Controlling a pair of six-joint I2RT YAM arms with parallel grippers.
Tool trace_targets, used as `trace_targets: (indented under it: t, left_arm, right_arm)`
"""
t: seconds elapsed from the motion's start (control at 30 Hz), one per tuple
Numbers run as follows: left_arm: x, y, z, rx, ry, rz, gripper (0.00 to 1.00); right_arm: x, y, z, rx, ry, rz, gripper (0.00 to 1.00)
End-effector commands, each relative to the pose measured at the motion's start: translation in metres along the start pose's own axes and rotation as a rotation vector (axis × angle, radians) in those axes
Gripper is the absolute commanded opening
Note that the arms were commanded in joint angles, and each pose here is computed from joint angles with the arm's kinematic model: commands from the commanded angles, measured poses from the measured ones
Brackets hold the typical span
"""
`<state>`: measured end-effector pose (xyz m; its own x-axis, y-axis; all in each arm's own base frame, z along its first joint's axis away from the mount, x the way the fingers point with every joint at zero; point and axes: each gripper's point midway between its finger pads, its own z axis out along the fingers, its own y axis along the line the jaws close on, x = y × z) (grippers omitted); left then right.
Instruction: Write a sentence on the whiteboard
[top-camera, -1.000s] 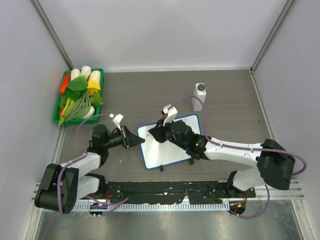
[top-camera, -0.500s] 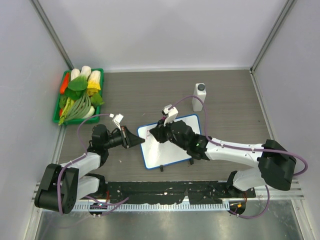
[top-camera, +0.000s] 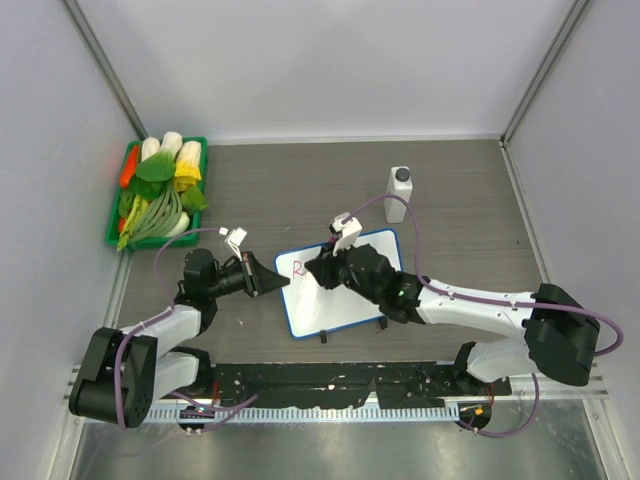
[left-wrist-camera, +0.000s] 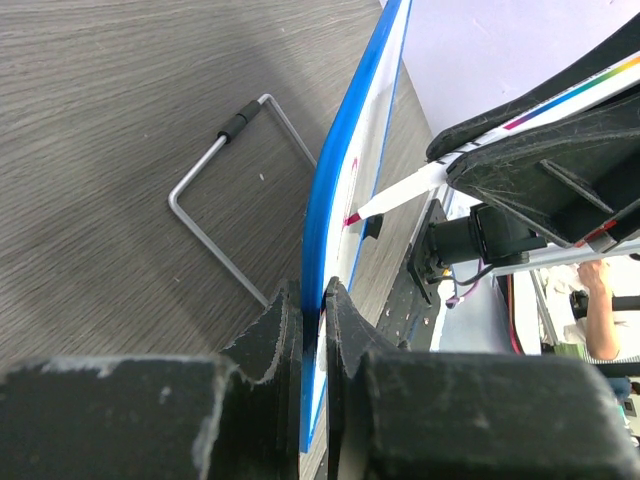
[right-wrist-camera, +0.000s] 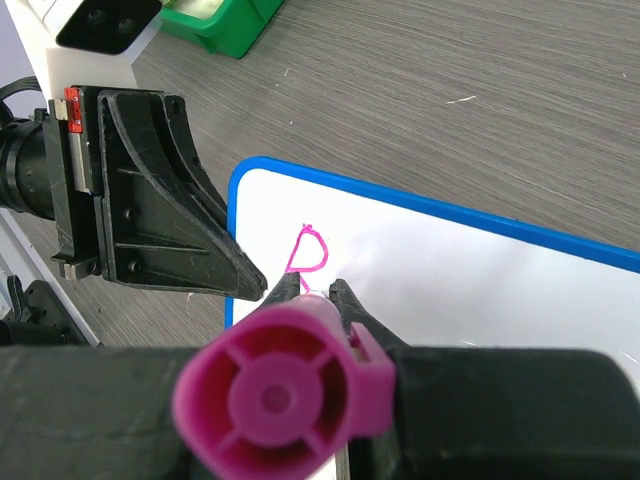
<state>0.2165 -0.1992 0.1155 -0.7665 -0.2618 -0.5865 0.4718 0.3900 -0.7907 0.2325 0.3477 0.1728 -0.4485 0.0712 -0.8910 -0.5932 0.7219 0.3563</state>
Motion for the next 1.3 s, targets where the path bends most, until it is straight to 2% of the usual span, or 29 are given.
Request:
trace_targets:
  t: [0.0, 0.17, 0.33, 0.83, 1.27]
  left_arm:
    - [-0.001, 0.004, -0.001, -0.017, -0.021, 0.045, 0.00]
    - [-0.001, 0.004, -0.001, -0.018, -0.022, 0.044, 0.00]
    - [-0.001, 0.004, -0.001, -0.018, -0.022, 0.045, 0.00]
    - [-0.002, 0.003, -0.001, -0.014, -0.022, 0.048, 0.00]
    - [-0.002, 0.002, -0.001, -0.012, -0.022, 0.051, 0.00]
  right_arm:
    - [-0.016, -0.004, -0.007, 0.027, -0.043, -0.005, 0.01]
    - [-0.048, 0.010, -0.015, -0.017, -0.137, 0.032, 0.02]
    - [-0.059, 0.003, -0.017, 0.021, -0.183, 0.032, 0.01]
    - [-0.035, -0.005, 0.000, 0.056, -0.113, 0.016, 0.01]
    - [-0.018, -0.008, -0.008, 0.042, -0.080, 0.046, 0.01]
